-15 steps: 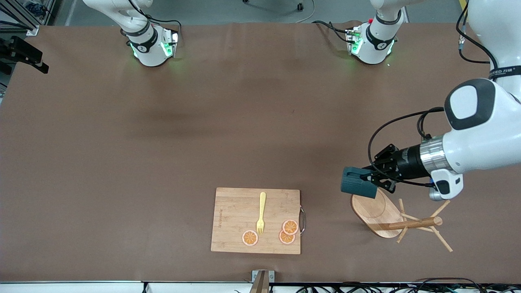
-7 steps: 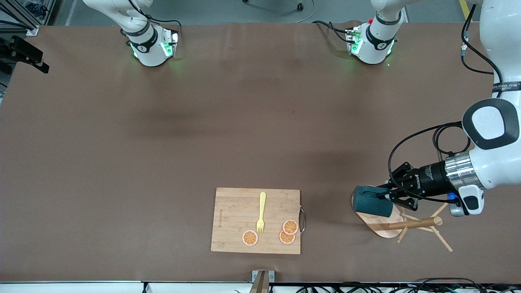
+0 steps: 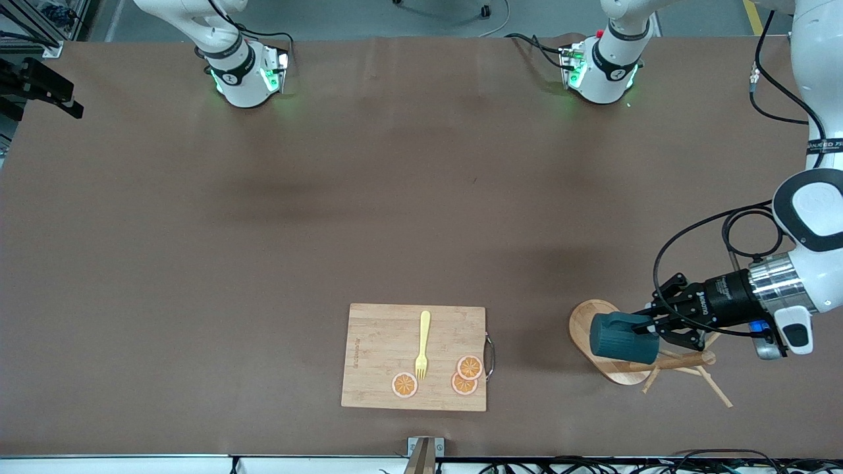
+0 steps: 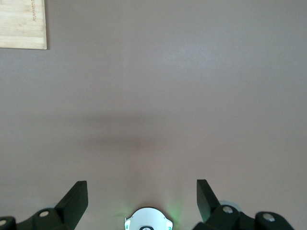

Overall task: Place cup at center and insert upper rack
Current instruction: 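Lower the mug with the left gripper onto the wooden stick rack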

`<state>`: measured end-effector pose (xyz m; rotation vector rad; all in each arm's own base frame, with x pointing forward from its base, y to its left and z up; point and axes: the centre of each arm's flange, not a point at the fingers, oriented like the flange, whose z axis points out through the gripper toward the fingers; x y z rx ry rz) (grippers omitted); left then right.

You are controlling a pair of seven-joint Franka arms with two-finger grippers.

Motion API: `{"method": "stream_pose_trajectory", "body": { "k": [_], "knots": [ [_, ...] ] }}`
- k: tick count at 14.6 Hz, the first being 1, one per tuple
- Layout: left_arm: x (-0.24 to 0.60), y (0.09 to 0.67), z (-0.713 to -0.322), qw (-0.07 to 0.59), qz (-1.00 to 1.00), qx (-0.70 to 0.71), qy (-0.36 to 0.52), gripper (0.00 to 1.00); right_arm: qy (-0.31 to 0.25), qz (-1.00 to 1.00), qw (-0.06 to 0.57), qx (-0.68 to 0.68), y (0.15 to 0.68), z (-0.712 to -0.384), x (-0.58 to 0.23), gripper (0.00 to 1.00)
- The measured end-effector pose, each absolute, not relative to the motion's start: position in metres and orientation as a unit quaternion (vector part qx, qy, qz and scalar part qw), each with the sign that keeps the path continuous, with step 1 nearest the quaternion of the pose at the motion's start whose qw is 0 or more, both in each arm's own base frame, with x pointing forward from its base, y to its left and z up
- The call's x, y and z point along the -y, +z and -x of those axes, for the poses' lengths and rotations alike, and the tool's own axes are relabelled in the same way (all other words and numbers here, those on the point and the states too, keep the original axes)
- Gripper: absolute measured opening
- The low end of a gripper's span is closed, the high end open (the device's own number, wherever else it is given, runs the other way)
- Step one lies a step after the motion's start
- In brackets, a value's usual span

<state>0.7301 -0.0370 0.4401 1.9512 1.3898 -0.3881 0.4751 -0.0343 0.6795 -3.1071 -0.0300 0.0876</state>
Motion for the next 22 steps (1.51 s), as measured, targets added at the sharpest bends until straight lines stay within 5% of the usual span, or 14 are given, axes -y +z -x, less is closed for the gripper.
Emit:
{"method": "stream_pose_trajectory", "body": {
  "k": [8, 20, 22],
  "knots": [
    [-0.049, 0.41, -0.736, 0.464, -0.688, -0.529, -0.177, 0.21, 0.028, 0.999, 0.017, 0.01, 0.679, -0.475, 0.034, 1.0],
    [-0.061, 0.366, -0.739, 0.482, -0.68, -0.518, -0.191, 0.21, 0.028, 0.999, 0.017, 0.01, 0.679, -0.475, 0.034, 1.0],
    [-0.061, 0.359, -0.739, 0.482, -0.678, -0.519, -0.196, 0.37, 0.028, 0.999, 0.017, 0.01, 0.679, -0.475, 0.034, 1.0]
  ]
}}
